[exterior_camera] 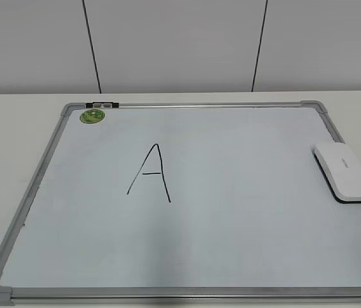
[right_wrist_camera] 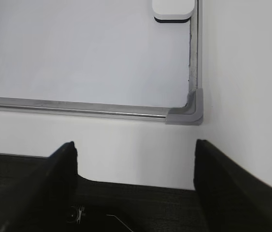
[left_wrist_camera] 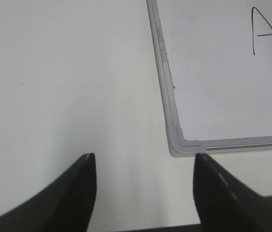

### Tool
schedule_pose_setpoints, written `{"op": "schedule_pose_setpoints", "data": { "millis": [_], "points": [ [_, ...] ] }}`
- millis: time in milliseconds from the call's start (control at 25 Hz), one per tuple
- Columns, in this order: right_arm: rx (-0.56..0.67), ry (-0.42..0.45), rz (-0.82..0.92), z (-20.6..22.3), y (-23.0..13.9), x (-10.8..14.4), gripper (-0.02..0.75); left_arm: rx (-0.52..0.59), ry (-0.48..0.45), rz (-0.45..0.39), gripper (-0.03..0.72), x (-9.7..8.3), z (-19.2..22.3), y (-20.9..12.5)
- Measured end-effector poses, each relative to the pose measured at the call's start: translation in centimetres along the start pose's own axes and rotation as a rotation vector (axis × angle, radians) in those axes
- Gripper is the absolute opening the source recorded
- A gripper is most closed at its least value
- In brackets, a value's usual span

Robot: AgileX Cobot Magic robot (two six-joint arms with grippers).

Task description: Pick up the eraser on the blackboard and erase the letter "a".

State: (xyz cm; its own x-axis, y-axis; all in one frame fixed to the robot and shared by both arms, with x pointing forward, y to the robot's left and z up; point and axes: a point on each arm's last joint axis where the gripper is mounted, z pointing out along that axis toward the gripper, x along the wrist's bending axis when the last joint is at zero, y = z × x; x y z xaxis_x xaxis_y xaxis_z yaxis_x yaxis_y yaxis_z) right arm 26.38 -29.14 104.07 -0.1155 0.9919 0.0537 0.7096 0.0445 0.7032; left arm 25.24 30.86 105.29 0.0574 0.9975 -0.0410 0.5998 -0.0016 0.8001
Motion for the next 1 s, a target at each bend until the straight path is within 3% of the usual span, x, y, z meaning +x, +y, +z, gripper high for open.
{"op": "schedule_pose_setpoints", "data": {
  "millis": [800,1000],
  "points": [
    [-0.017,0.018,0.007,-0.2,-0.1,0.2,0.555,-0.008,0.001,0.000,0.461,0.0,-0.1,-0.1],
    [-0.093,0.010,0.015,-1.0,-0.8,0.2,0.555,-0.076,0.079,-0.067,0.461,0.2,-1.0,-0.7]
  ]
}}
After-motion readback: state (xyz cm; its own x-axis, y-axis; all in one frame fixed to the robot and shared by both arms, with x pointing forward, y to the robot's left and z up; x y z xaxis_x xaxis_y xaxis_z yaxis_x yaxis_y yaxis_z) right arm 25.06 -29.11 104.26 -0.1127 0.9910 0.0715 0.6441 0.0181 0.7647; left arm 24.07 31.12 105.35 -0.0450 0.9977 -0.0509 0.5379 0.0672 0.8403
